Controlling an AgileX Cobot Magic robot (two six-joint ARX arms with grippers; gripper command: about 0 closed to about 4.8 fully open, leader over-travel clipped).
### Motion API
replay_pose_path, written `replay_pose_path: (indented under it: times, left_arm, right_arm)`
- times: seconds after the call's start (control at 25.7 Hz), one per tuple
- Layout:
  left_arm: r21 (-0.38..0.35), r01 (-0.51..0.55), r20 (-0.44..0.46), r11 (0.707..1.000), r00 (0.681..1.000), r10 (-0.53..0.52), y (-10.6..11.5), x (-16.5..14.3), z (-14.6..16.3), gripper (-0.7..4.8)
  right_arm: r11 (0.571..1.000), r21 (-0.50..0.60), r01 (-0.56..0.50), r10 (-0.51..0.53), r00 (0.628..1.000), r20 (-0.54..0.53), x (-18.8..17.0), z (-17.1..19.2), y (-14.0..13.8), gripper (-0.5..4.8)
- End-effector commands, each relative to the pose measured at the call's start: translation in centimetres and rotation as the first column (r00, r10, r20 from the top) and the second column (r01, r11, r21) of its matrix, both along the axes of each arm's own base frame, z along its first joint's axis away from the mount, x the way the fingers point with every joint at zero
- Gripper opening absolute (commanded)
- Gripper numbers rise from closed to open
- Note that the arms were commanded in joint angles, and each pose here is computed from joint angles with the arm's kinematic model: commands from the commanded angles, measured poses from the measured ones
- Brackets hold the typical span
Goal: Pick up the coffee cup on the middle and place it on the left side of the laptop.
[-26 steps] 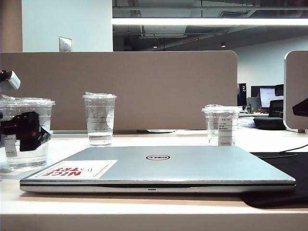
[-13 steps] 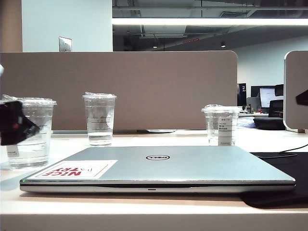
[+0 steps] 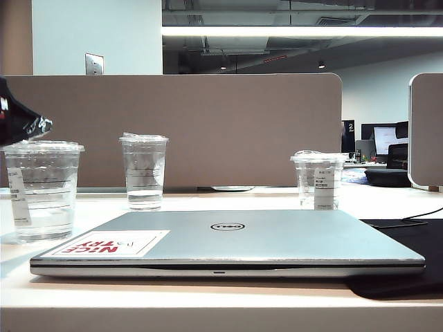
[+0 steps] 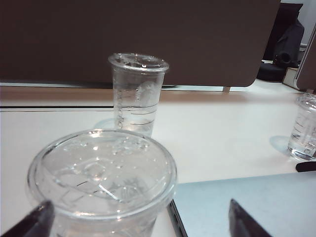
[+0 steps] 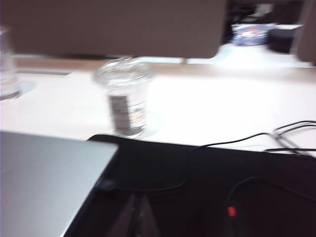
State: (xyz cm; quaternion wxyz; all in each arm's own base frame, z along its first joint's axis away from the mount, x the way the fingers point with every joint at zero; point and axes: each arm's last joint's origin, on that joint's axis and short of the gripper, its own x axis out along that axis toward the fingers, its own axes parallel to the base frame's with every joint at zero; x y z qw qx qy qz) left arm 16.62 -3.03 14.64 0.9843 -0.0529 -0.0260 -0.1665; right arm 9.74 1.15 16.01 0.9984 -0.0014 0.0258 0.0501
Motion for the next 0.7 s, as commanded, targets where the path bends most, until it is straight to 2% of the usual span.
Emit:
replay_pose_path:
  times: [0.04, 0.08, 0.12, 0.31, 0.35, 0.54, 0.7]
  left_arm:
    - [0.002, 0.006, -0.040, 1.000, 0.999, -0.006, 0.0, -0.3, 0.1, 4.72]
    - [0.003, 0.005, -0.050, 1.000, 0.999, -0.005, 0.1, -0.4, 0.1, 4.51]
    - [0.005, 0.005, -0.063, 1.000, 0.998, -0.005, 0.1, -0.5, 0.1, 4.00]
    - [0.012, 0.016, -0.108, 1.000, 0.994, -0.014, 0.2, -1.3, 0.5, 0.35]
    - [0.019, 0.012, -0.116, 1.000, 0.993, -0.010, 0.2, -1.6, 0.5, -0.13]
    - [0.032, -0.061, -0.153, 0.998, 0.986, 0.066, 0.7, -3.3, 1.0, -0.05]
    - [0.027, -0.166, -0.084, 0.986, 0.982, 0.168, 1.2, -4.9, 2.0, -0.05]
  right_arm:
    - [0.998, 0.006, 0.066, -0.066, 0.997, 0.034, 0.0, 0.2, -0.6, -0.05]
    - [0.997, 0.006, 0.077, -0.077, 0.997, 0.032, 0.0, 0.2, -0.8, -0.05]
    - [0.996, 0.006, 0.086, -0.087, 0.996, 0.030, 0.0, 0.2, -0.8, -0.05]
    - [0.995, 0.006, 0.101, -0.101, 0.994, 0.030, 0.0, 0.2, -1.0, -0.05]
    - [0.995, 0.006, 0.101, -0.101, 0.994, 0.030, 0.0, 0.2, -1.0, -0.05]
    - [0.995, 0.006, 0.101, -0.101, 0.994, 0.030, 0.0, 0.2, -1.0, -0.05]
    - [0.995, 0.006, 0.101, -0.101, 0.994, 0.029, 0.0, 0.2, -1.0, -0.05]
